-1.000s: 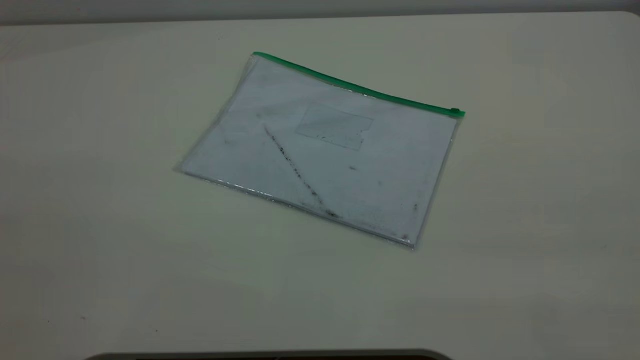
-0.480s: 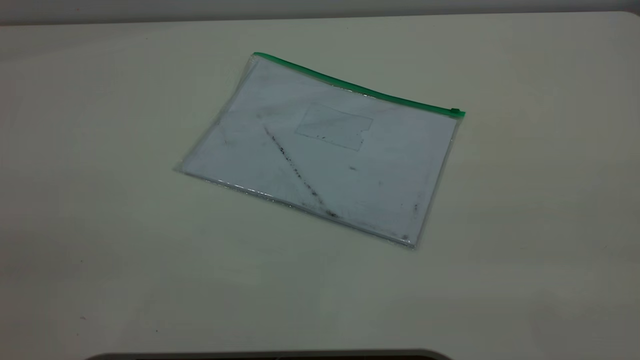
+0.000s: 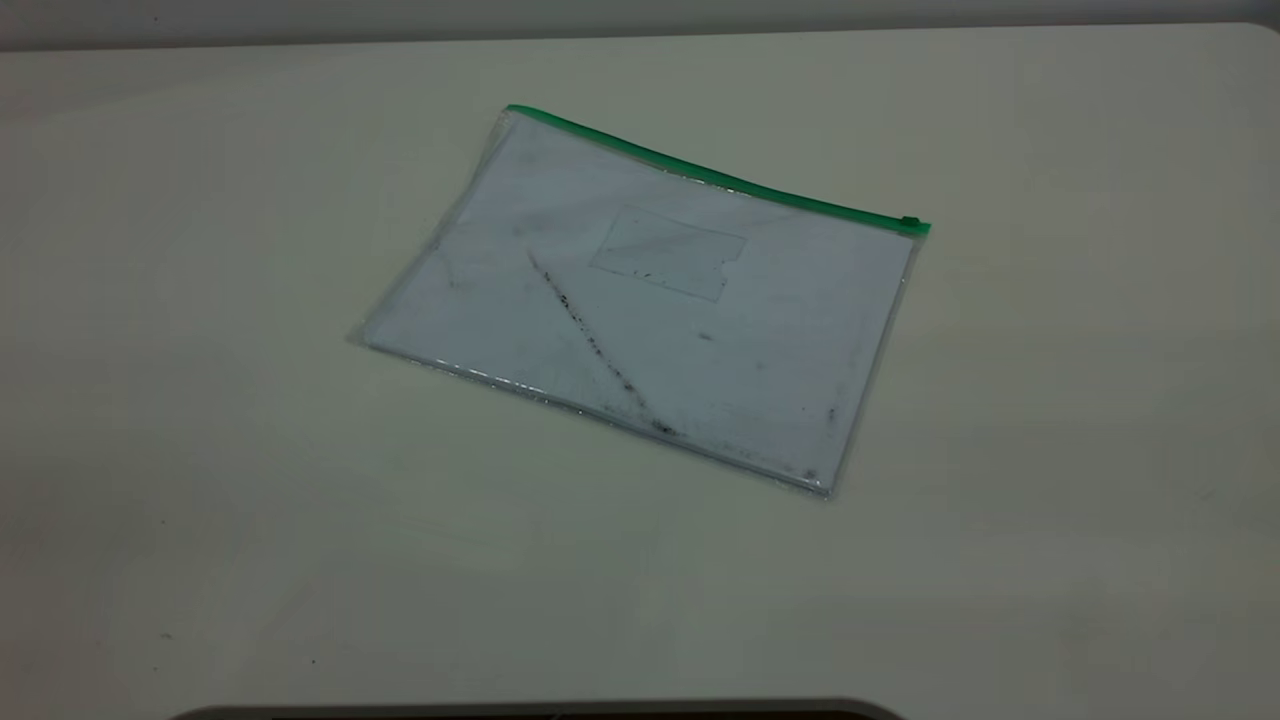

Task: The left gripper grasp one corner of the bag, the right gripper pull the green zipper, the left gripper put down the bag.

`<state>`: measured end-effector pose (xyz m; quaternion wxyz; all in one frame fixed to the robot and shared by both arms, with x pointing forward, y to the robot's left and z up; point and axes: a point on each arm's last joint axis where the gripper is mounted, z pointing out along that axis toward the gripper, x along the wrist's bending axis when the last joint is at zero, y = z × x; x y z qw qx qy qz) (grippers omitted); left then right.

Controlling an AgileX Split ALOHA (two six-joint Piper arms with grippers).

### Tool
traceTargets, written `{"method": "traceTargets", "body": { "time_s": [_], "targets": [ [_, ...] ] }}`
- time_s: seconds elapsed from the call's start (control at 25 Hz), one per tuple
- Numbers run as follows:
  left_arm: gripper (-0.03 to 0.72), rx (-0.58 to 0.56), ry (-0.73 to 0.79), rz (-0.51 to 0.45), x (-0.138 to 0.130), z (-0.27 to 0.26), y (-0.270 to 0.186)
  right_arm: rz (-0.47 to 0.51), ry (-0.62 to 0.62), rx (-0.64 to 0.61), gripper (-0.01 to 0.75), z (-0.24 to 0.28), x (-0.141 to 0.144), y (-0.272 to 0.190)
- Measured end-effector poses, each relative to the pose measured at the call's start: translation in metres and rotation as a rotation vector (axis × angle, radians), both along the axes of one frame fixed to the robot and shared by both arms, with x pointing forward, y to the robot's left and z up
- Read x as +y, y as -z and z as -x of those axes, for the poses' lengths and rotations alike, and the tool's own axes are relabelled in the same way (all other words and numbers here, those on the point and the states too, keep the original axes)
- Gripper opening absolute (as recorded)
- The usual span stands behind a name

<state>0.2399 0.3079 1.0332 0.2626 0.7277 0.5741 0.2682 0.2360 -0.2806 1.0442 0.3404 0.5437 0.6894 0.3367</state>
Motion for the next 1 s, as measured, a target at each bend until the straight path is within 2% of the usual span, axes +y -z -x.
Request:
{"method": "traceTargets", "body": {
  "time_s": [0.76,1.0],
  "targets": [
    [0.588,0.000,-0.003,0.001,0.0000,0.0000,0.0000,-0.006,0.019,0.007,0.579,-0.0003,-0.0012,0.0011],
    [0.588,-0.039,-0.137,0.010,0.0002,0.0062,0.0000,-0.006,0.019,0.007,0.579,-0.0004,-0.0013,0.0013]
  ]
}}
